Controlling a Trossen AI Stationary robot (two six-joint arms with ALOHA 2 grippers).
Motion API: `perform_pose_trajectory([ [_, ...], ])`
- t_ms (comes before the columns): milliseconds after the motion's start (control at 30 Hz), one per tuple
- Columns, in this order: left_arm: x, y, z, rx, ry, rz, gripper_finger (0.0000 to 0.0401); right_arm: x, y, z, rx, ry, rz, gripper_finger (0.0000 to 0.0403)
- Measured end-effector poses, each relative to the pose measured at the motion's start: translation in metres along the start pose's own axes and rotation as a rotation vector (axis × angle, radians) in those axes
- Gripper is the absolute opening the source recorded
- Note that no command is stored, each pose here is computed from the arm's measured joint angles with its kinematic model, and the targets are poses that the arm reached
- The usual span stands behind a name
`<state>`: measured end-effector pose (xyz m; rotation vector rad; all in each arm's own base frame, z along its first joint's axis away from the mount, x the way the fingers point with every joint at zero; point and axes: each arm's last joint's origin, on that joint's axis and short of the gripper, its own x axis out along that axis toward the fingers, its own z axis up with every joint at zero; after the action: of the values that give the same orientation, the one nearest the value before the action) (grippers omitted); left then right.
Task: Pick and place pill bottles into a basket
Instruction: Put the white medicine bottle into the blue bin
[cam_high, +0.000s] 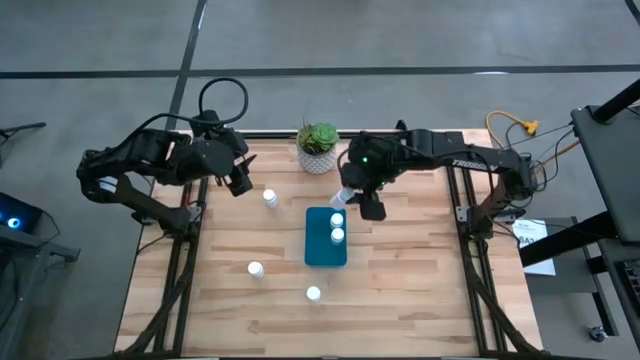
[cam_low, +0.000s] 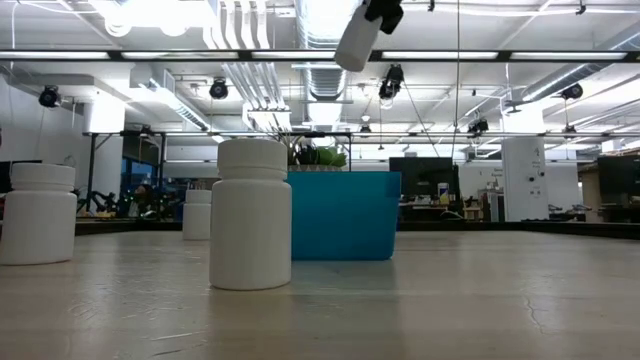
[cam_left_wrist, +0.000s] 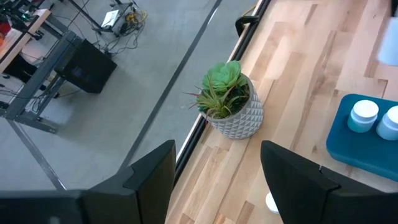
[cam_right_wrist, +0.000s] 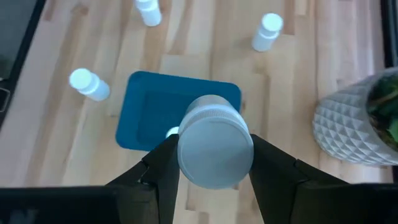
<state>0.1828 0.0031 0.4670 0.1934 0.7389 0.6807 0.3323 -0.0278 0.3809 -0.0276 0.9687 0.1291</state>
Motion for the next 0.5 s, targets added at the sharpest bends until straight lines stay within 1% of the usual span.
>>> perform_pose_trajectory([
  [233,0.001,-0.002,0.001,0.002,0.002,0.000,0.0219,0.009,0.019,-0.002,-0.007,0.033,0.013,0.0149],
  [500,0.002,-0.002,0.001,0.002,0.001,0.000,0.0219,0.029,0.030,-0.003,-0.014,0.090,0.040,0.0149],
])
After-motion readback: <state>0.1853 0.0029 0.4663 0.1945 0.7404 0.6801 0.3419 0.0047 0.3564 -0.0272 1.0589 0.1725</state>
